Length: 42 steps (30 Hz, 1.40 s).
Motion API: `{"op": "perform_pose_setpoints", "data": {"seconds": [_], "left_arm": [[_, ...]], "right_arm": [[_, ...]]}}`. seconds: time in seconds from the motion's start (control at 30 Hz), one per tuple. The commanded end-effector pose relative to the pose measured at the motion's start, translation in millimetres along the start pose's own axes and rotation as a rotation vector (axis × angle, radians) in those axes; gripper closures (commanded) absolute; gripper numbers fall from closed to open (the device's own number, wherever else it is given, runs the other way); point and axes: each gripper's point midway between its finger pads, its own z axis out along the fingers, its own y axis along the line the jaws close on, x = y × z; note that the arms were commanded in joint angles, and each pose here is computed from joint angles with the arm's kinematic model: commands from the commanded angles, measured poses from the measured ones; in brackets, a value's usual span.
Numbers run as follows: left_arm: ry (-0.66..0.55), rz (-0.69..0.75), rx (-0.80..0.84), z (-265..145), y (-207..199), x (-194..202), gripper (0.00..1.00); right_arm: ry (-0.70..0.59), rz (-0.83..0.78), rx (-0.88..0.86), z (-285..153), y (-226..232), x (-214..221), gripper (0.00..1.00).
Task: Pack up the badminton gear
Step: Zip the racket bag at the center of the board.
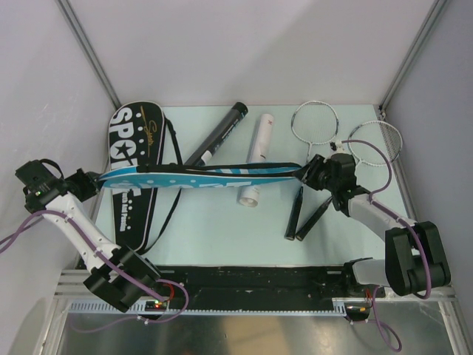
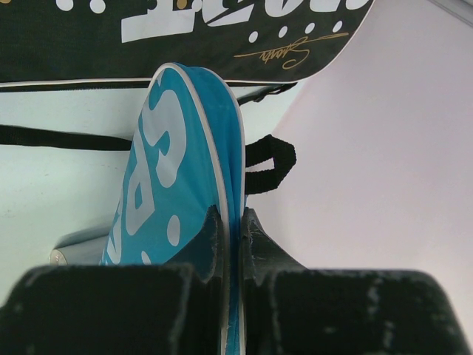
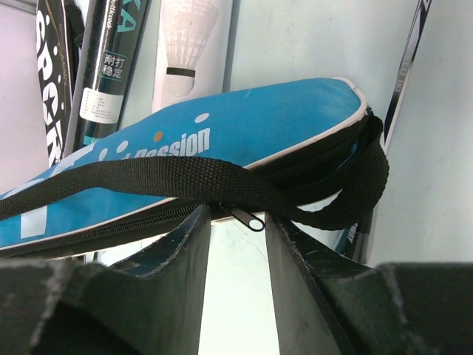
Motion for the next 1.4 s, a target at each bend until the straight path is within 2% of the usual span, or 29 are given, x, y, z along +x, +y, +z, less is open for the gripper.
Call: {"op": "perform_pose_setpoints", "data": {"seconds": [0.0,0.17,0.3,0.37,0.43,0.5,0.53,0.67,0.83,1.03,1.13,1.23,1.27,1.37], "left_arm": [[-0.016,0.023,0.102,-20.0,-24.2,5.7,1.0],[-0.017,0.023,0.103,-20.4,-24.4,5.8,1.0],[-0.014,0.023,0.102,-20.2,-24.5,6.5,1.0],[-0.015,0.023,0.104,-20.5,-24.7,6.5,1.0],[-0.015,0.023,0.104,-20.8,-25.2,6.5,1.0],[-0.017,0.024,0.105,-20.9,-25.3,6.2,1.0],[-0.018,0.024,0.106,-21.3,-25.4,6.3,1.0],[-0.021,0.023,0.105,-21.0,-25.8,5.5,1.0],[-0.03,0.033,0.113,-22.6,-30.1,4.2,1.0],[-0.036,0.041,0.111,-22.0,-33.4,2.1,1.0],[-0.039,0.047,0.111,-21.6,-34.4,1.2,1.0],[-0.044,0.05,0.116,-23.2,-35.3,1.2,1.0],[-0.045,0.054,0.118,-23.9,-35.6,1.7,1.0],[-0.044,0.064,0.121,-24.8,-35.5,4.0,1.0]], "right_arm": [[-0.022,0.005,-0.024,0.6,8.9,-3.0,0.6],[-0.003,0.017,0.003,2.8,2.9,3.4,0.58],[-0.015,0.004,0.006,3.6,2.9,2.1,0.6],[-0.025,-0.003,0.011,3.8,1.9,0.2,0.64],[-0.037,-0.009,0.026,3.6,-0.7,-1.7,0.75],[-0.047,-0.017,0.046,2.9,-4.6,-3.4,0.91],[-0.051,-0.021,0.052,2.2,-5.9,-3.9,0.96],[-0.084,-0.028,0.137,-2.2,-22.4,-8.1,1.0],[-0.163,-0.045,0.336,-17.4,-67.8,-26.6,1.0],[-0.191,-0.012,0.434,-31.1,-110.7,-38.0,1.0],[-0.178,0.005,0.404,-30.1,-115.4,-38.5,1.0],[-0.16,-0.055,0.319,-24.8,-96.3,-40.7,0.99],[-0.138,-0.084,0.267,-23.0,-82.5,-40.0,0.96],[-0.156,-0.276,0.13,-31.4,-33.1,-47.3,0.67]]}}
